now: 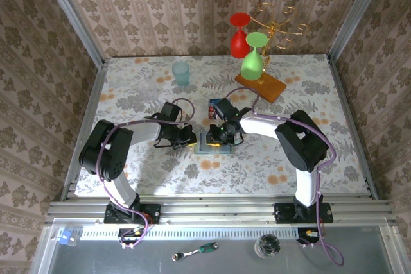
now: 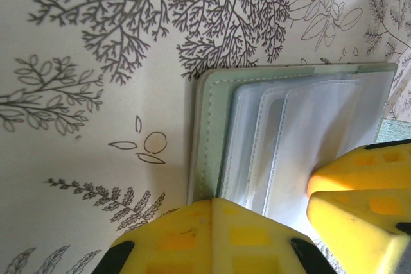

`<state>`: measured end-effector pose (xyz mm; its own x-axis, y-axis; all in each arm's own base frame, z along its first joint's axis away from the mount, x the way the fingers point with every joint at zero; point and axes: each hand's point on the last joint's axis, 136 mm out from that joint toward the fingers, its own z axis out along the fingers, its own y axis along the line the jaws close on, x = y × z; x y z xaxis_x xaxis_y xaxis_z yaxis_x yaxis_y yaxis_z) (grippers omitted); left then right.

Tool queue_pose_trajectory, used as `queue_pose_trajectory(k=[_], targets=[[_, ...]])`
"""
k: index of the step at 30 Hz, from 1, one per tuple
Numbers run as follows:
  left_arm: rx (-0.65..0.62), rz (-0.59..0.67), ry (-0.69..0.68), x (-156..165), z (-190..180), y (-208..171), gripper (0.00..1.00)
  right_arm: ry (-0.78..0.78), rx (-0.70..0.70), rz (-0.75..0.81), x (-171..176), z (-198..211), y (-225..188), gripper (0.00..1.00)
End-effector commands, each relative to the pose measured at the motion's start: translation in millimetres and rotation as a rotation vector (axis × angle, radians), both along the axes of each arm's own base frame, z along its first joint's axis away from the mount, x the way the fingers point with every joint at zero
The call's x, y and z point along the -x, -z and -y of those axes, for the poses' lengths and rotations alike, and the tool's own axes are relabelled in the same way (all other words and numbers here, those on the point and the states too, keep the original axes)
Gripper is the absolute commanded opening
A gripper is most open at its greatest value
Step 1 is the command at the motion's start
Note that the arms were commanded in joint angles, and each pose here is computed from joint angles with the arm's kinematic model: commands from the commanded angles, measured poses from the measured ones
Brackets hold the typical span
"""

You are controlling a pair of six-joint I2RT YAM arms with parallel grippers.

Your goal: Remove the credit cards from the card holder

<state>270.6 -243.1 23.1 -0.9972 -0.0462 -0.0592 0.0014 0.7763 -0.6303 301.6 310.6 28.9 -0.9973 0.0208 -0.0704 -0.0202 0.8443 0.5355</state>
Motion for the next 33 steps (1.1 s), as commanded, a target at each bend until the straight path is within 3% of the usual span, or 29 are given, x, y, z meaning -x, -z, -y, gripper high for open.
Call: queue_pose_trajectory(k=[1,17,33], targets=[[-0.047,-0.002,0.007,-2.1,-7.6,3.5,0.00,0.012,0.025,0.014,1.3,10.9,-7.2,0.23],[0.003,0.059,0.012,-14.8,3.3,-36.1,0.02,0.028,0.008,-0.009,3.0,17.8,2.4,0.22],[0.089,0.026,0.022,-11.5,34.6,-33.6,0.29,0.052,-0.004,-0.033,4.0,25.9,11.8,0.14]])
